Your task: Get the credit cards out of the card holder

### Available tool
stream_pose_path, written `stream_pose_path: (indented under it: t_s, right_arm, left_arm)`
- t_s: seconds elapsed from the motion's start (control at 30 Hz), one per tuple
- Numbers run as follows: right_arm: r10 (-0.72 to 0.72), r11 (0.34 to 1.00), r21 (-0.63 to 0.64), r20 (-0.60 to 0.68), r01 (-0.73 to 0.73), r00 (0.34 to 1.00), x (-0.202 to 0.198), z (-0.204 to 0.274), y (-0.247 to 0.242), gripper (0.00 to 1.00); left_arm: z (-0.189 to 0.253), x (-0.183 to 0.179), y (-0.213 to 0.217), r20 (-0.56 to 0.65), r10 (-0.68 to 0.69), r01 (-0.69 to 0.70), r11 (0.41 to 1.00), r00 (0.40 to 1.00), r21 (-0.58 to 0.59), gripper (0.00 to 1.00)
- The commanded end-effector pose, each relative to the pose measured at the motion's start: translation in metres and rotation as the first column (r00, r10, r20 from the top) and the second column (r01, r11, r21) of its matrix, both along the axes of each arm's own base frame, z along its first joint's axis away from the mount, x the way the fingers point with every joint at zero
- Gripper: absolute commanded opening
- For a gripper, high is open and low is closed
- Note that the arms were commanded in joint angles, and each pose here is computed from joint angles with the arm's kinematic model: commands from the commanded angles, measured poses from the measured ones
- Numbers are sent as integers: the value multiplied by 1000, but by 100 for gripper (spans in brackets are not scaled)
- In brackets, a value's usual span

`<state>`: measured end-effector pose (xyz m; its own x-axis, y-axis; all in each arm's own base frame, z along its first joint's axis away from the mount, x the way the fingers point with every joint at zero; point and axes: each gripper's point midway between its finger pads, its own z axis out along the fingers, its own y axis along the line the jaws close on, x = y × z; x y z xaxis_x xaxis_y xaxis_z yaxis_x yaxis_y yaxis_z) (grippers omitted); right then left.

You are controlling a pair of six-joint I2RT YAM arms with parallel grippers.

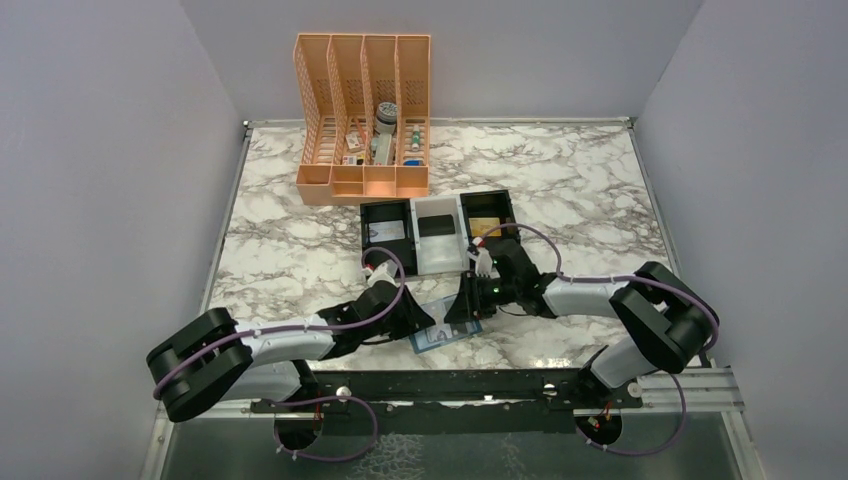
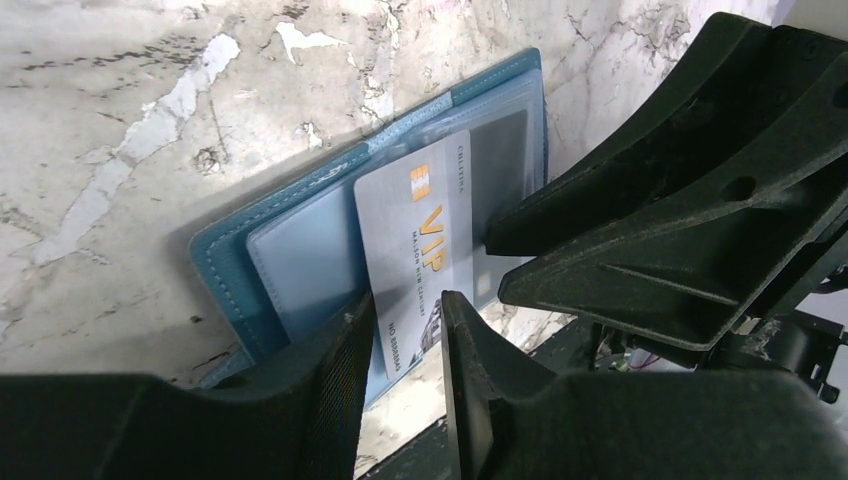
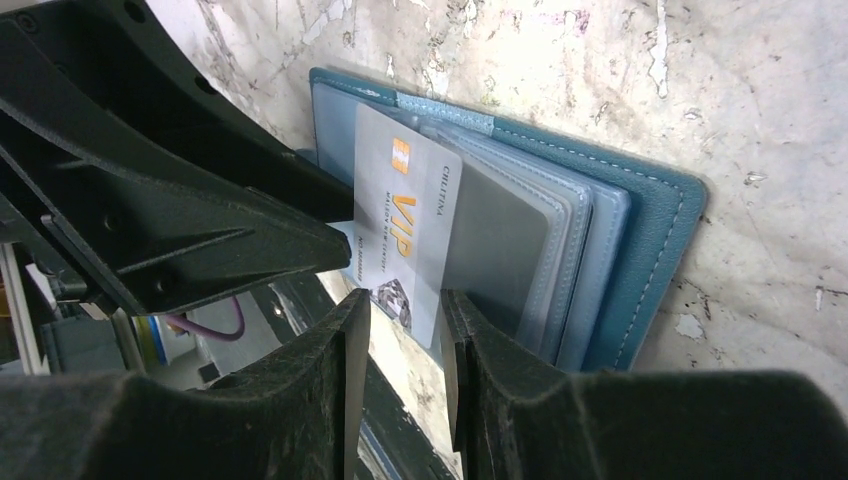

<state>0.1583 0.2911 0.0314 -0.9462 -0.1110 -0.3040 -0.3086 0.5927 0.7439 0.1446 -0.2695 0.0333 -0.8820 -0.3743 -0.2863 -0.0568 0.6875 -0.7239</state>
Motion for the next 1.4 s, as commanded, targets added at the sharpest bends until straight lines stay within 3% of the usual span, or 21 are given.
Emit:
stream_pose_path:
  t_s: [0.0,0.5,0.63,0.9,1.0,1.2,1.37]
  right_arm:
    - [-54,993,-104,-58,48,997,-11,-32,-20,34]
    - [-51,997,-61,-104,45,993,-17,-35,-15,32]
    - [-73,994,-88,-96,64,993,-15,-38,-18,32]
    - [-112,984,-148,-63,101,992,-8,-42,-27,32]
    - [-110,985,-144,-64,100,992,-8,-42,-26,32]
    - [-110,985,-137,-59,101,992,-7,-39,-25,32]
    - [-131,980,-153,-36,124,991,-3,-37,-28,32]
  left_arm:
    - [7,0,-13,17,-46,47,997,999,-58,34]
    - [1,-2,-25,-25,-62,58,990,998,-130,30]
    - [-2,-3,-21,-41,-43,37,991,998,-128,25]
    - [-6,-7,-4,-60,18,-27,990,998,-137,26]
    - [-8,-7,-2,-65,25,-34,991,998,-132,21]
    - [-4,-6,-7,-55,7,-15,990,998,-139,1]
    - [-4,-7,1,-59,34,-42,990,998,-135,0]
